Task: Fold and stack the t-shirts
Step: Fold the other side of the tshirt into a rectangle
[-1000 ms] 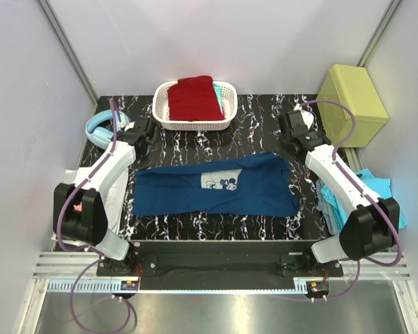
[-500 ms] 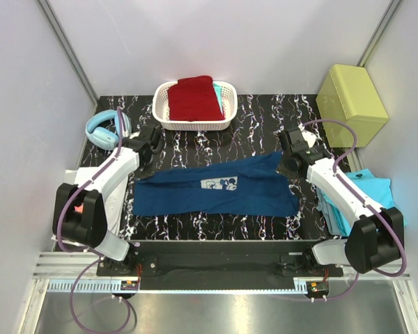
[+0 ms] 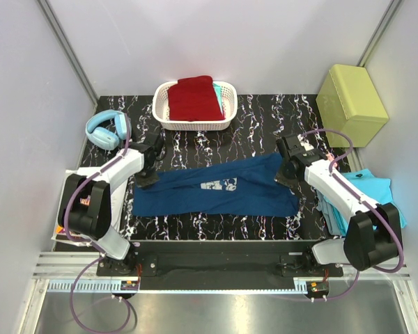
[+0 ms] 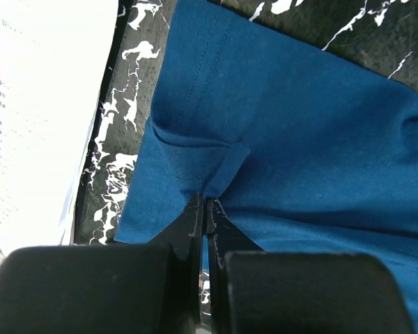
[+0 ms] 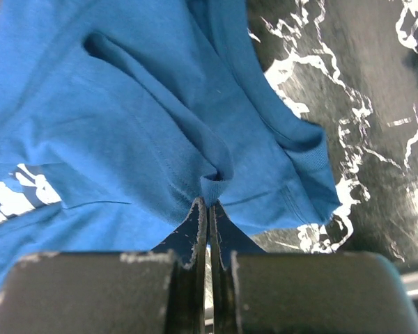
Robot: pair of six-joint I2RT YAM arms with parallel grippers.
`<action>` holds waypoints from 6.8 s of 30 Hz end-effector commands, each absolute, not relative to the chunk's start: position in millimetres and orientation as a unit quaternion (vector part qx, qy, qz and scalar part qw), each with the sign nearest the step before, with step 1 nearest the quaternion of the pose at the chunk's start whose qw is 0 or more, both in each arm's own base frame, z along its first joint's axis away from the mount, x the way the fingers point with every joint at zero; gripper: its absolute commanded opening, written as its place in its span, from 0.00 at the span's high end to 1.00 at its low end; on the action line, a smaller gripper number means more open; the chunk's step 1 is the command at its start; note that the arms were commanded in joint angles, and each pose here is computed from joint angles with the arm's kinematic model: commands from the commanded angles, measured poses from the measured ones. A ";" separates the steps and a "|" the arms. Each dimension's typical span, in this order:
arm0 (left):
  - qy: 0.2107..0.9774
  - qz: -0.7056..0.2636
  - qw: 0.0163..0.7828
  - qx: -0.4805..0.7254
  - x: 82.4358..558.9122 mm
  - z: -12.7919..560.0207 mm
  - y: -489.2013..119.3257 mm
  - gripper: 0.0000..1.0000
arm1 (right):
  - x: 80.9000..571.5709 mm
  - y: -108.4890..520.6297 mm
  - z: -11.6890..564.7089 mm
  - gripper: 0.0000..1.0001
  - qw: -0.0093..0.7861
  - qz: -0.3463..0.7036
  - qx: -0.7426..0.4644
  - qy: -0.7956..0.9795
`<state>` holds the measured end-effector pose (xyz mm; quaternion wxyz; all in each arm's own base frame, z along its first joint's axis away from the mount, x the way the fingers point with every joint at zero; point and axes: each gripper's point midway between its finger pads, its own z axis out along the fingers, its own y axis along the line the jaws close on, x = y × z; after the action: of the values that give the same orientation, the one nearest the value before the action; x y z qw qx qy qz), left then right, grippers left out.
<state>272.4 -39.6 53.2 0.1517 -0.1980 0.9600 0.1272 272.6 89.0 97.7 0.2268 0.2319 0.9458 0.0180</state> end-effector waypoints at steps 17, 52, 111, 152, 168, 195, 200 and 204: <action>0.957 0.155 0.128 -0.208 273.3 38.1 -36.6 1.00 | 204.1 76.0 79.8 1.00 0.149 -0.005 0.347 0.926; 0.939 0.080 0.281 -0.184 313.2 114.0 -58.1 0.25 | 277.0 73.0 148.7 0.19 0.322 0.018 0.232 0.918; 0.959 0.031 0.222 -0.176 349.6 68.2 -84.6 0.27 | 319.2 163.0 89.8 0.55 0.188 0.159 0.182 0.952; 0.964 0.039 0.203 -0.169 343.4 53.5 -91.1 0.28 | 285.3 152.0 87.7 1.00 0.178 0.127 0.170 0.961; 0.967 0.036 0.196 -0.160 344.9 47.2 -102.3 0.29 | 209.7 180.8 92.6 1.00 0.049 0.182 0.093 0.978; 0.967 0.039 0.194 -0.159 335.4 43.7 -102.0 0.29 | 262.9 198.9 135.4 0.00 0.180 0.181 0.025 0.967; 0.968 0.032 0.196 -0.151 336.1 45.7 -109.5 0.29 | 296.4 180.6 131.3 0.16 0.242 0.127 0.067 0.960; 0.969 0.031 0.196 -0.144 333.1 47.0 -110.9 0.30 | 318.1 172.8 97.5 0.39 0.208 0.094 0.104 0.968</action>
<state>326.0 -102.9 34.9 0.1730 -0.1447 0.9729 0.0514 284.4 187.6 120.2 0.1967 0.0609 0.9675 0.1467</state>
